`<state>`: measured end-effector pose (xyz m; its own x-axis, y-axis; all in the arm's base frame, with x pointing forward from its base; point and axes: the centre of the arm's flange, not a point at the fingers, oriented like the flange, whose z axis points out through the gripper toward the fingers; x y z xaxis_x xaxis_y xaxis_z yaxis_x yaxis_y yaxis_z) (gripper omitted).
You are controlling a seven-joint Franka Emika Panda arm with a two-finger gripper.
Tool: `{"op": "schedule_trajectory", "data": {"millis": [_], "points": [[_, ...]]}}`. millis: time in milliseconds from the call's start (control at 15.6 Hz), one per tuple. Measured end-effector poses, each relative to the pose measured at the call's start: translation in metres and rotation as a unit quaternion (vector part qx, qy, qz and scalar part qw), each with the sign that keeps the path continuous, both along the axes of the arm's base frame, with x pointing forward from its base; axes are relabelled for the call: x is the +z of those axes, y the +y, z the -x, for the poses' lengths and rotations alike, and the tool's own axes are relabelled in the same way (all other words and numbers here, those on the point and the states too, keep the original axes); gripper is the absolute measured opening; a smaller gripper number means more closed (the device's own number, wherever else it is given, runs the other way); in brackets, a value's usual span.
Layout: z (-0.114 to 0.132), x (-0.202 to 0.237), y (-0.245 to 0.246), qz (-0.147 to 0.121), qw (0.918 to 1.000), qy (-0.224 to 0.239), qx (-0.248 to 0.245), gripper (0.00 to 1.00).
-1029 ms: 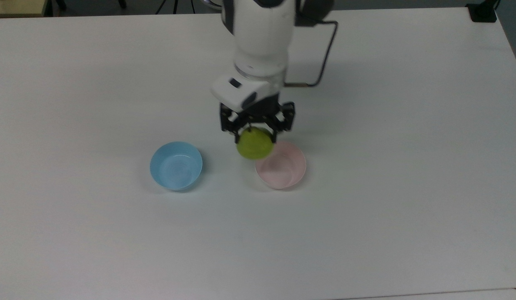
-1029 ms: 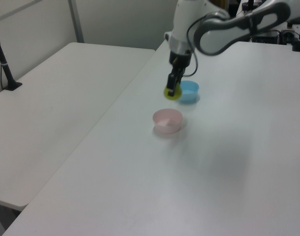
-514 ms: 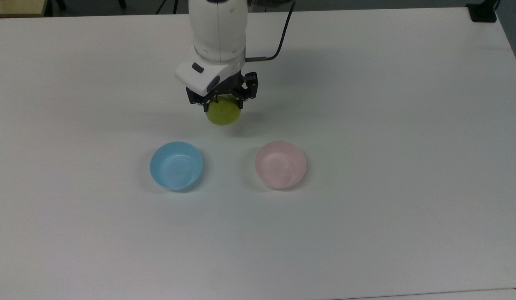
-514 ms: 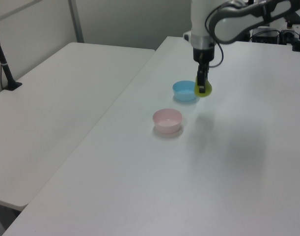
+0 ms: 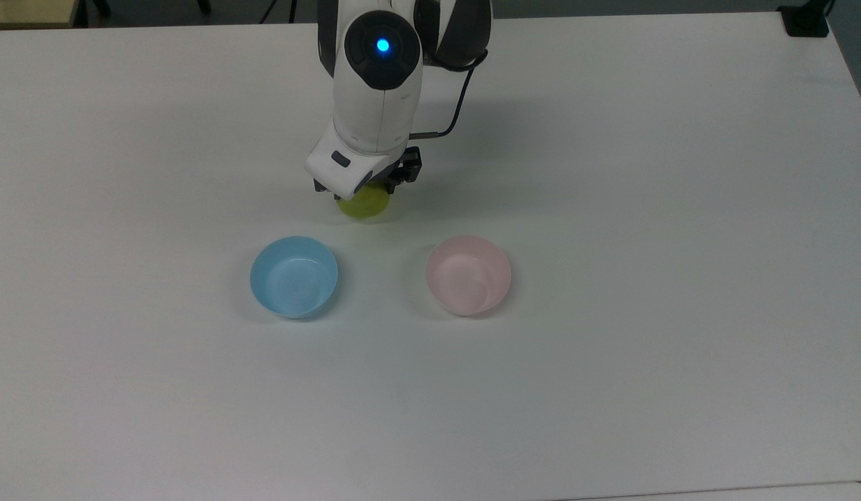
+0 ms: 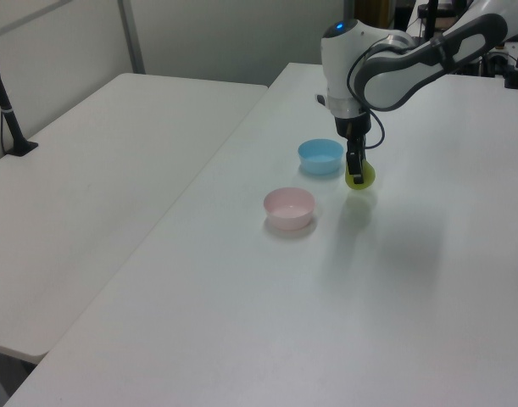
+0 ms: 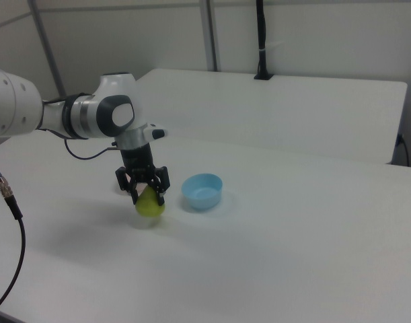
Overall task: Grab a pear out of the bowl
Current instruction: 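Raise the held pear higher above the table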
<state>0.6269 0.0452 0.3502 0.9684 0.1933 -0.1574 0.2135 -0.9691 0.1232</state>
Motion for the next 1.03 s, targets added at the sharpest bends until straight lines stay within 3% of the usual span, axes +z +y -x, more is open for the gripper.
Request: {"op": "schedule_trajectory", "data": {"millis": [257,386,643,1029], "points": [[0.000,-0.003,0.000,0.003,1.0000,0.002,0.002,0.85],[-0.001,-0.003,0.000,0.003,1.0000,0.002,0.002,0.99],[-0.003,0.008,0.000,0.002,1.0000,-0.008,0.002,1.00],[0.008,0.104,-0.018,-0.007,0.9982,-0.056,-0.017,1.00]]}}
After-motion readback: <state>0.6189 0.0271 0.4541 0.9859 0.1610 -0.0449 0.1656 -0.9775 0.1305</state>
